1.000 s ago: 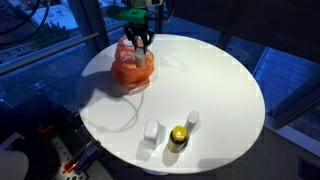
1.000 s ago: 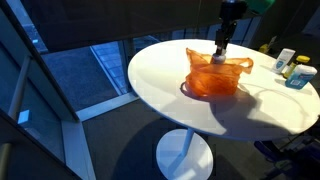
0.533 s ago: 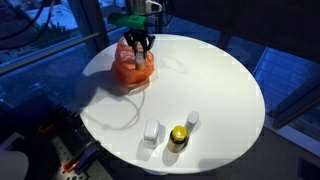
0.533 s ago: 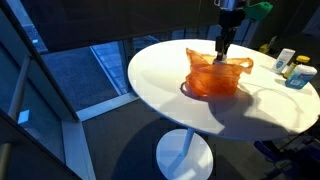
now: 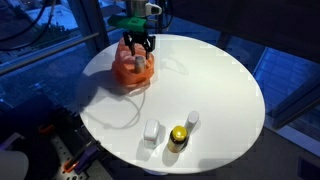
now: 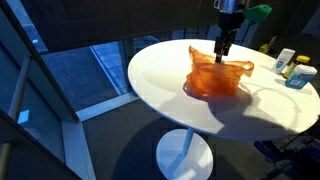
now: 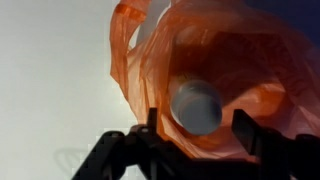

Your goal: Pick up the white medicine bottle and put it in the orange plastic

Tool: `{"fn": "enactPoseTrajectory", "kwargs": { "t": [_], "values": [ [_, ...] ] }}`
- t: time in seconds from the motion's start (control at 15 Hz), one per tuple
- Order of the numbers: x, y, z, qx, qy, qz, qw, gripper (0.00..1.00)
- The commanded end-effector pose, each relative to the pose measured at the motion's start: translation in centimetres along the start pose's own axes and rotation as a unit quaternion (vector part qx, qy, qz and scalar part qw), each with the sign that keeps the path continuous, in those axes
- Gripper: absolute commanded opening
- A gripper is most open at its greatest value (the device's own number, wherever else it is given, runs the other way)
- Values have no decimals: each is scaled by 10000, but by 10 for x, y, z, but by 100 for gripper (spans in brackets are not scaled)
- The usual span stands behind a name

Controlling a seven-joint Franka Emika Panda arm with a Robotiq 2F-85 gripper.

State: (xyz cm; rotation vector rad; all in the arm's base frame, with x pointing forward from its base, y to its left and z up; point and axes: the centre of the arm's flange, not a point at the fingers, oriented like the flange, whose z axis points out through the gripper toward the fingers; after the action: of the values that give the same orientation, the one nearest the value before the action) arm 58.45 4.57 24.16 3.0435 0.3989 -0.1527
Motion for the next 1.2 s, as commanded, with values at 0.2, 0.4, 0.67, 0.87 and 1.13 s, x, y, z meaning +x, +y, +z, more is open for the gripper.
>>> {"fn": "enactPoseTrajectory", "kwargs": {
  "t": [0.2,0.4,0.67,0.87,1.13],
  "values": [
    [-15,9,-45,-96,-149,213,9996,100],
    [-23,22,-73,-151,-250,568,9980,100],
    [-36,46,-112,-155,-387,1161,9924,100],
    [-50,66,-138,-61,-515,1407,9887,100],
    [-71,90,-175,219,-489,1520,9869,100]
  ]
}}
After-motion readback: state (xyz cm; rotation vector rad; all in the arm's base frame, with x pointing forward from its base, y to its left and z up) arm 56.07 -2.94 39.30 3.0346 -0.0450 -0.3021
